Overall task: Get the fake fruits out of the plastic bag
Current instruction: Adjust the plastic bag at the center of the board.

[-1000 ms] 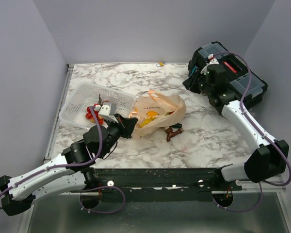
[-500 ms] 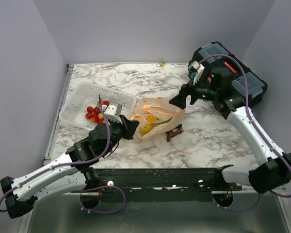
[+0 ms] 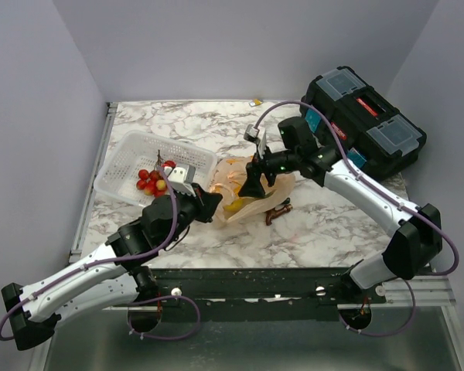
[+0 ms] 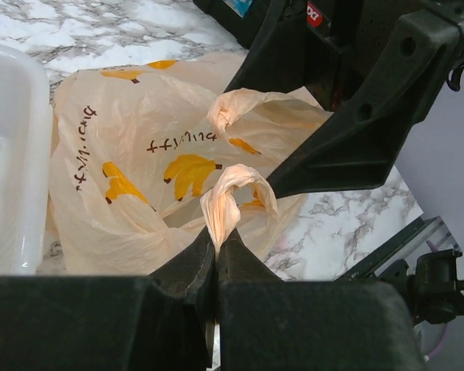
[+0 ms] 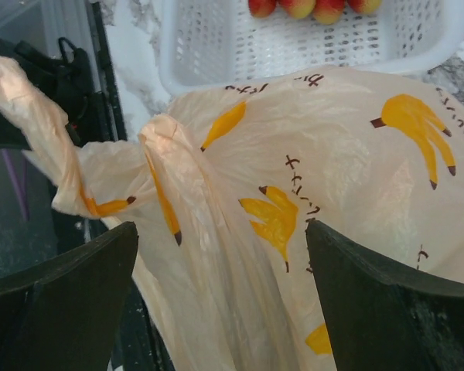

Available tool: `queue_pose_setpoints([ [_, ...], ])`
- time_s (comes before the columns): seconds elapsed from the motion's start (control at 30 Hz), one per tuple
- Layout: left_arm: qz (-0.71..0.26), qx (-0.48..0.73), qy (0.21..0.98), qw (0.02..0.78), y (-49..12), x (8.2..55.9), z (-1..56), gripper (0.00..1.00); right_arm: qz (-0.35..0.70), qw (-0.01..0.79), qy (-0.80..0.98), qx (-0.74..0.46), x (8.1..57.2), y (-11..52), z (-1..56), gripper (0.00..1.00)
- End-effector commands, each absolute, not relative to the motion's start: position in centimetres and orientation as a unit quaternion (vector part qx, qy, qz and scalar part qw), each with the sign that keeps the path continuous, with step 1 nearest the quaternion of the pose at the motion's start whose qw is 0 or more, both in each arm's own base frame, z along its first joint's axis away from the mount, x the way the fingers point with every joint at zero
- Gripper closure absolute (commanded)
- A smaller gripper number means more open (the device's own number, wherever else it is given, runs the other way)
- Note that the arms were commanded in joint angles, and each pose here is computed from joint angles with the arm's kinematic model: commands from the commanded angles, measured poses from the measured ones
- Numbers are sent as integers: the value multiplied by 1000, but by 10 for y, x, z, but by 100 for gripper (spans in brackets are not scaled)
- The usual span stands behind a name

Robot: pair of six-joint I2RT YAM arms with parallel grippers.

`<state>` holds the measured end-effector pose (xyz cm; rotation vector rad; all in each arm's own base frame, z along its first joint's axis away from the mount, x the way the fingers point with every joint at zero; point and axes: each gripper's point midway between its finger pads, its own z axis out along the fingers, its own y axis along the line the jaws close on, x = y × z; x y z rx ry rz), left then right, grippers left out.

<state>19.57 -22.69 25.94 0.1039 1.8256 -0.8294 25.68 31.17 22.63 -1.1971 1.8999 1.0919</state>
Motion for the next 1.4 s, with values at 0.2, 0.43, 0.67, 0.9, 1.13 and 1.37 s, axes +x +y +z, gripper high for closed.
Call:
queue_pose_setpoints([
  [0.2,-364,44,766,527,-223,189,247,100,209,491,802,-268,352,286,236,99],
  [0.43,-351,59,741,569,-216,199,290,100,130,561,812,-99,413,246,283,99],
  [0.67,-358,21,747,560,-213,232,326,100,152,577,802,5,475,213,311,99],
  [0.9,-350,-17,726,592,-208,286,383,100,162,585,791,74,532,185,332,99],
  [1.13,-369,-27,713,596,-208,346,432,100,146,581,794,102,585,153,350,99],
  [1.37,-420,-10,696,583,-223,362,442,100,146,603,778,93,594,145,363,99],
])
